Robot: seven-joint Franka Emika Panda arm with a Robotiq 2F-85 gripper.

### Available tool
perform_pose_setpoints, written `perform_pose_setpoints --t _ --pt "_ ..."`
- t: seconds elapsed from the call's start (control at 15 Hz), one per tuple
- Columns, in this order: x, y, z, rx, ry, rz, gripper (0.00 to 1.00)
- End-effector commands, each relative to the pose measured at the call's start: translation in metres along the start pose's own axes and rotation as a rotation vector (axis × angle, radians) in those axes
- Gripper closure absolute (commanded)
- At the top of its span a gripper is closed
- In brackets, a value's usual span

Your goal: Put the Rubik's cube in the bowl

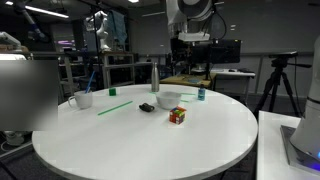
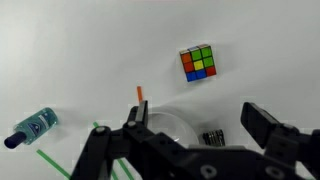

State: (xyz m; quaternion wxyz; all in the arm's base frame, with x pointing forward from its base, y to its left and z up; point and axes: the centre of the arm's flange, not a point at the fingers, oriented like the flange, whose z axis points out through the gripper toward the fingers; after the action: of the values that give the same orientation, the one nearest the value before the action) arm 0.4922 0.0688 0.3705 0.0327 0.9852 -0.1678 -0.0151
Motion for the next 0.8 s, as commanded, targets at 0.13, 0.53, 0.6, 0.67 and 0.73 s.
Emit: perform_pose_setpoints --t 0.13,0.53,0.6,0.67,0.73 --pt "0.022 0.005 0.054 0.0 -0.101 0.018 0.0" --pt "0.038 -0.018 0.07 0.057 -0.138 -0.113 0.0" --pt "0.043 -0.024 0.069 0.066 -0.139 -0.137 0.0" --pt "0.047 -0.028 0.069 0.078 -0.141 -0.162 0.0" --pt "0.05 -0.031 0.07 0.091 -0.145 -0.197 0.0"
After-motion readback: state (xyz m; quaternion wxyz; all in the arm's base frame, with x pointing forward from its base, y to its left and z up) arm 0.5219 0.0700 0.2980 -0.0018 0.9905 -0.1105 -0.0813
